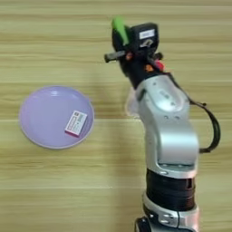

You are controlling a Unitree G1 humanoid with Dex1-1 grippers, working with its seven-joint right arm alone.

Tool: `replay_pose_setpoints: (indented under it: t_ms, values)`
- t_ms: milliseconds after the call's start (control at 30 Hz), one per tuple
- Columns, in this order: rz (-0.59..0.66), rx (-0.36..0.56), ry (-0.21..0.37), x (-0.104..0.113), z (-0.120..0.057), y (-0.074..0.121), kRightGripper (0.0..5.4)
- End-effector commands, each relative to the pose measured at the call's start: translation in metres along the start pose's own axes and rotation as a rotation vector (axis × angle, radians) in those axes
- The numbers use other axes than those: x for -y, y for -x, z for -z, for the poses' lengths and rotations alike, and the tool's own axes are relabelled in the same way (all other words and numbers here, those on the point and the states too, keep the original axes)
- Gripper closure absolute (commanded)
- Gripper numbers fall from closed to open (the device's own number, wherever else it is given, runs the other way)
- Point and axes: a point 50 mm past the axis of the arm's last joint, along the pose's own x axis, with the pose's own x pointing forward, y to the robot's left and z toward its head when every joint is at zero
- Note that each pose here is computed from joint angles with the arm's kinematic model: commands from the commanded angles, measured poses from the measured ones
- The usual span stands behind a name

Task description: Move the objects on the table

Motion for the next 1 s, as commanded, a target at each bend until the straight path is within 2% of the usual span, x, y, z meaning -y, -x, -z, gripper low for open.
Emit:
replay_pose_setpoints:
  t_ms: [33,267,433,633,1000]
  values:
    - [0.102,0.136,0.08,0.026,-0.035,0.017,4.64]
    - [0.24,0.094,0.112,0.061,-0.032,0.034,4.64]
    - [0.32,0.026,0.124,0.082,-0.018,0.043,4.64]
    - [0.367,-0.105,0.095,0.099,0.017,0.047,4.64]
    - [0.423,-0.271,0.031,0.121,0.071,0.051,4.64]
